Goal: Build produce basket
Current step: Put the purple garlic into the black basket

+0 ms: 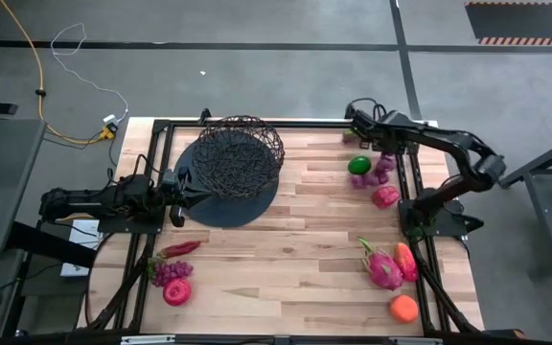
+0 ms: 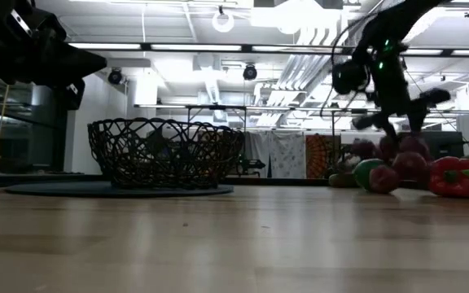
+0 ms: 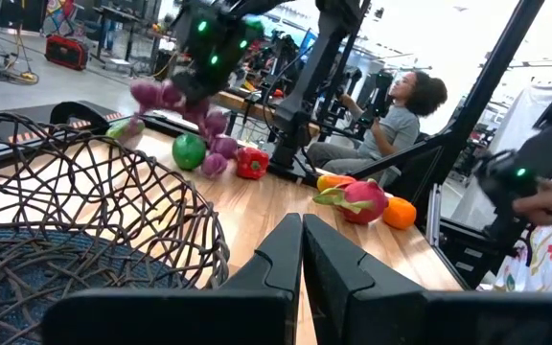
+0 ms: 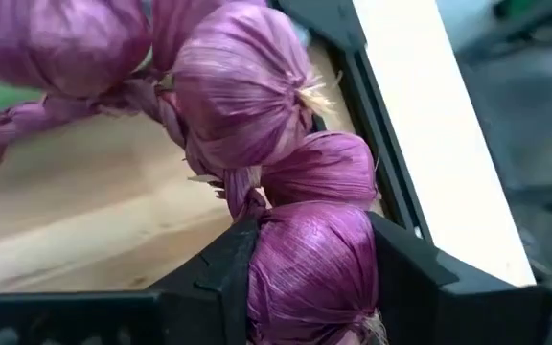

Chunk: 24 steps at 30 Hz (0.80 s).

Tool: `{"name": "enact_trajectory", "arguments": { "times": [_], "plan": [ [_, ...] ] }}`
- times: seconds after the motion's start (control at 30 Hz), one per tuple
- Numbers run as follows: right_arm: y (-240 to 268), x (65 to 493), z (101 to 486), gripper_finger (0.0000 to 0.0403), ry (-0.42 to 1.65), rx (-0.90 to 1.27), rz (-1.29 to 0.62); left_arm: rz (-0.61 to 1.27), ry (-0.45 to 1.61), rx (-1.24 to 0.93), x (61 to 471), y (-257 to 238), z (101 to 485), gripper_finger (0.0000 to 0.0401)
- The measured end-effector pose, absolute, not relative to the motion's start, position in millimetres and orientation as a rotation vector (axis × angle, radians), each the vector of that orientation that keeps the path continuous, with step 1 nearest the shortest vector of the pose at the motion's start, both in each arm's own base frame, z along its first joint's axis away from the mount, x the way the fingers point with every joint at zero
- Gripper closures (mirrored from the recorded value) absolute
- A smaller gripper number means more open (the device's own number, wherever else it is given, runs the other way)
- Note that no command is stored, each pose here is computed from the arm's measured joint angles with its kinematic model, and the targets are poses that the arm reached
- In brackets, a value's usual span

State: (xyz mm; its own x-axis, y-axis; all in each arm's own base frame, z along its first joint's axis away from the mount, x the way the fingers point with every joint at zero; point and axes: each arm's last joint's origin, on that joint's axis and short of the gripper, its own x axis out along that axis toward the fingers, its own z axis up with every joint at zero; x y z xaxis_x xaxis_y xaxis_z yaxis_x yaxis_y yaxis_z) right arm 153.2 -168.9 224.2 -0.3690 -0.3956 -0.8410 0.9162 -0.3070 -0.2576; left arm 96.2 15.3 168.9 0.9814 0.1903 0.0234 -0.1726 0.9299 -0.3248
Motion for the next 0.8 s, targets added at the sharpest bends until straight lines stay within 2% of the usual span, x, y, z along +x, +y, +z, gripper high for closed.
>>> {"name": "enact_trajectory", "arguments": {
  "times": [0.23, 0.5, 0.67, 0.8],
  "plan": [
    [-149.6, 145.9, 285.3, 0.0252, 0.741, 0.789, -1.716, 0.186, -0.055, -0.328, 96.2, 15.3, 168.8, 0.0398],
    [-133.5, 141.4, 359.6, 0.0253, 0.595, 0.7, -1.559, 0.186, -0.054, -0.328, 96.2, 15.3, 168.8, 0.0398],
    [-123.4, 156.5, 402.8, 0.0253, 0.482, 0.669, -1.364, 0.186, -0.054, -0.328, 96.2, 15.3, 168.8, 0.0398],
    [-116.4, 183.4, 416.7, 0.0253, 0.441, 0.666, -1.227, 0.186, -0.054, -0.328, 96.2, 15.3, 168.7, 0.0398]
  ]
}}
